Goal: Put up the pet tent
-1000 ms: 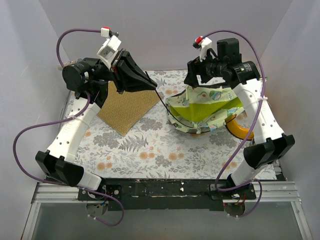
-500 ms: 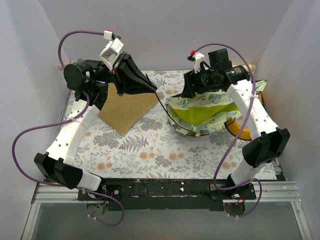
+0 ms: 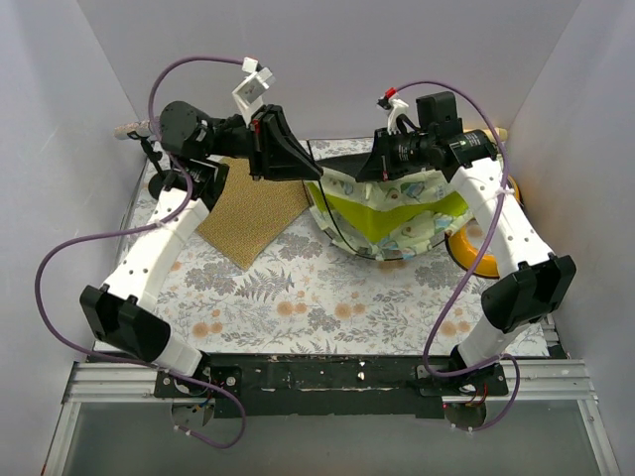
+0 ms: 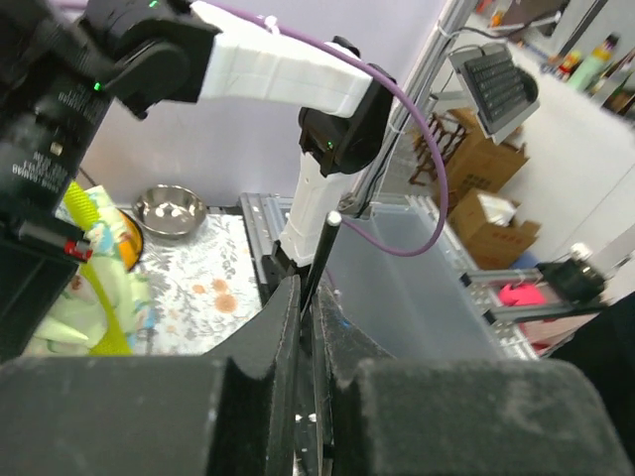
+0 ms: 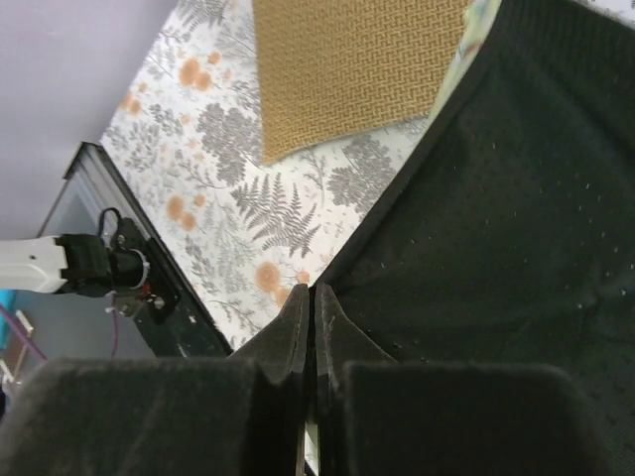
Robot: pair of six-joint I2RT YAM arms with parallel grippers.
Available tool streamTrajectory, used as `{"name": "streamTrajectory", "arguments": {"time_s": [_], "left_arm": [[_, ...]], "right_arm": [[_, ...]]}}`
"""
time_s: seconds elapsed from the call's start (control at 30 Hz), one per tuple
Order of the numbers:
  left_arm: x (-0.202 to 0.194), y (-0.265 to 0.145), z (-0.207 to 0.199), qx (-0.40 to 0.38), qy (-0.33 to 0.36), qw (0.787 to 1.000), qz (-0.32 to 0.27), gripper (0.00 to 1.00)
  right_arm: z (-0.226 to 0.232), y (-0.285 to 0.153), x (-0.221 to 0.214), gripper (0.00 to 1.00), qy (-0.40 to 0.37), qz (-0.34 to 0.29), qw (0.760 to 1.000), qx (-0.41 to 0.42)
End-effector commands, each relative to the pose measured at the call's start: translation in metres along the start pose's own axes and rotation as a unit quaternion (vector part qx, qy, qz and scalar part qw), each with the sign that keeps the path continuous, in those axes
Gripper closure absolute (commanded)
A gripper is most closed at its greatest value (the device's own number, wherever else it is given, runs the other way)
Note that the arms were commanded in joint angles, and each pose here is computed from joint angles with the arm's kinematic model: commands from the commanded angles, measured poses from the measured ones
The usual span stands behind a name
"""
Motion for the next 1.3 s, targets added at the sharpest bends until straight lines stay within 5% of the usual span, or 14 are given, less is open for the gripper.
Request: {"name": "streamTrajectory", "arguments": {"time_s": [0.0,0.57,1.27], "left_arm": [[-0.022,0.011,0.04,0.009,-0.168,0.986,0.009,1.0],[-0.121,0.04,0.109,0.051,-0.385,0.921,0.039,1.0],[-0.175,0.044,0.136,0.089,-0.499,0.861,0.05,1.0]], "right_arm": [[0.058,-0.032,0.047,0.99,-0.025,-0.088,0.992,0.082],[0.088,-0.063,0.09,0.99,-0.041,-0.145,0.985,0.088],[0.107,-0.077,0.096,0.99,-0.07,-0.174,0.976,0.113]]}}
Point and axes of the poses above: each gripper's point midway between its finger pads, its own y axis out along the fingers, its own z axis along the line the jaws close on, x = y × z, the point moved 3 cm from there along -y, back along the fingers, and after that the axes turned 11 degrees about -y, right-handed, at the moved point
